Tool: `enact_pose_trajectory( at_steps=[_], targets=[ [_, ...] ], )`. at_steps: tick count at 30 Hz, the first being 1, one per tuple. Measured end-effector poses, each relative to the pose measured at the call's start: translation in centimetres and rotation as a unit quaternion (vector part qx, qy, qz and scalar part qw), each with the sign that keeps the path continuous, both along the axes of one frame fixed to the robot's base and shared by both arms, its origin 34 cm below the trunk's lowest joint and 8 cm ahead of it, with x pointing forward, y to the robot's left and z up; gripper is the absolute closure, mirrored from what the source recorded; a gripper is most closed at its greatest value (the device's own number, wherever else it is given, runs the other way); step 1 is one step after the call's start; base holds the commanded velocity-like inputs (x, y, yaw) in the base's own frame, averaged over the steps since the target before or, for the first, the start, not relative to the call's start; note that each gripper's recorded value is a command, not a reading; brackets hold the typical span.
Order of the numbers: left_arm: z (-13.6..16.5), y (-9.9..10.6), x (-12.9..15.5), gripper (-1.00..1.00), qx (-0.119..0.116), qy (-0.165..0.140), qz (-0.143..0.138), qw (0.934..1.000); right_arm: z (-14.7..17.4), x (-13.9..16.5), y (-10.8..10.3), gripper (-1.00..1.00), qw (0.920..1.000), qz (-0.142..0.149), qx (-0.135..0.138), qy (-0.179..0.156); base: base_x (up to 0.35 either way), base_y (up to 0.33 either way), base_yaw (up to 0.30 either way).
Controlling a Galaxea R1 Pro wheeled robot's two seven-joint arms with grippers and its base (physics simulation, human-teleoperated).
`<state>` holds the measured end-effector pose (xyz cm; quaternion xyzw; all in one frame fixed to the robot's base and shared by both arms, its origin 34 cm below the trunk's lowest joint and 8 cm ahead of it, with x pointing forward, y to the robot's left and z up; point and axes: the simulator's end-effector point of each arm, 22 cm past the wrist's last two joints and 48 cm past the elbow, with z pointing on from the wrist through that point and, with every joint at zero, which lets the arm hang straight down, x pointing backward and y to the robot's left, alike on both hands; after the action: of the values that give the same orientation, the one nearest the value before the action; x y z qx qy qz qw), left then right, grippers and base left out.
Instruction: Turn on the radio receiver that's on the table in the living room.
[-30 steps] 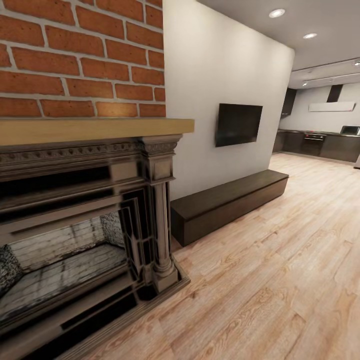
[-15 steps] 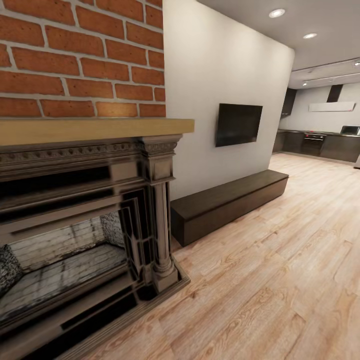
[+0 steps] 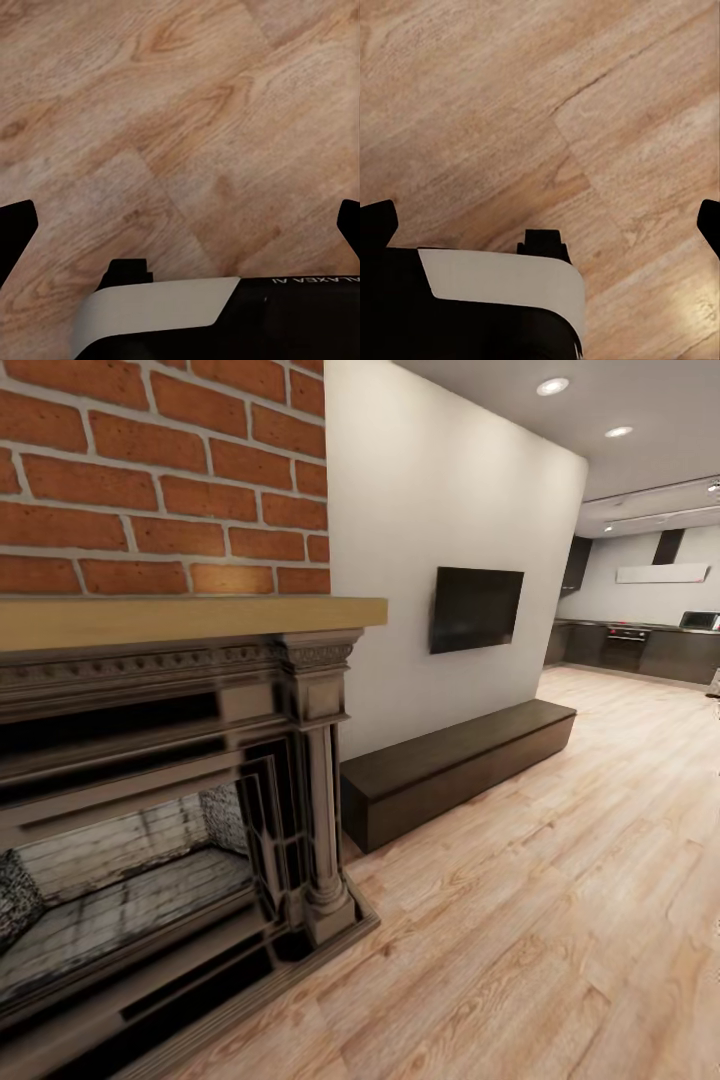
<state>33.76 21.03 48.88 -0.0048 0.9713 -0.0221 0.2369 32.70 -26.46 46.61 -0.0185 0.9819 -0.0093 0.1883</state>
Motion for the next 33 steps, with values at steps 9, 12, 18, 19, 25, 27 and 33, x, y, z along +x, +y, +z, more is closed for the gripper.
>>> enact_pose_trajectory(
  at_steps=[9, 12, 18, 19, 25, 27, 33],
  targets=[
    [0.0, 0.02, 0.0, -1.0, 0.0, 0.0, 0.0, 1.0, 0.05, 0.12, -0.51, -1.0, 1.0, 0.0, -0.003, -0.001, 0.0, 0.0, -0.252],
    [0.0, 0.02, 0.0, -1.0, 0.0, 0.0, 0.0, 1.0, 0.07, 0.14, -0.66, -1.0, 1.0, 0.0, -0.004, -0.002, 0.0, 0.0, -0.276],
    [0.0, 0.02, 0.0, -1.0, 0.0, 0.0, 0.0, 1.0, 0.07, 0.15, -0.8, -1.0, 1.0, 0.0, -0.005, -0.002, 0.0, 0.0, -0.277],
    [0.01, 0.02, 0.02, -1.0, 0.0, 0.0, 0.0, 1.0, 0.07, 0.15, -0.8, -1.0, 1.0, 0.0, -0.005, -0.002, 0.0, 0.0, -0.277],
    [0.01, 0.02, 0.02, -1.0, 0.0, 0.0, 0.0, 1.0, 0.11, 0.24, -0.81, -1.0, 1.0, 0.0, -0.005, -0.003, 0.0, 0.0, -0.277],
    [0.02, 0.03, 0.04, -1.0, 0.0, 0.0, 0.0, 1.0, 0.12, 0.27, -0.81, -1.0, 1.0, 0.0, -0.005, -0.003, 0.0, 0.0, -0.277],
    [0.02, 0.03, 0.05, -1.0, 0.001, -0.001, 0.0, 1.0, 0.12, 0.29, -0.81, -1.0, 1.0, 0.0, -0.005, -0.003, 0.0, 0.0, -0.277]
  ],
)
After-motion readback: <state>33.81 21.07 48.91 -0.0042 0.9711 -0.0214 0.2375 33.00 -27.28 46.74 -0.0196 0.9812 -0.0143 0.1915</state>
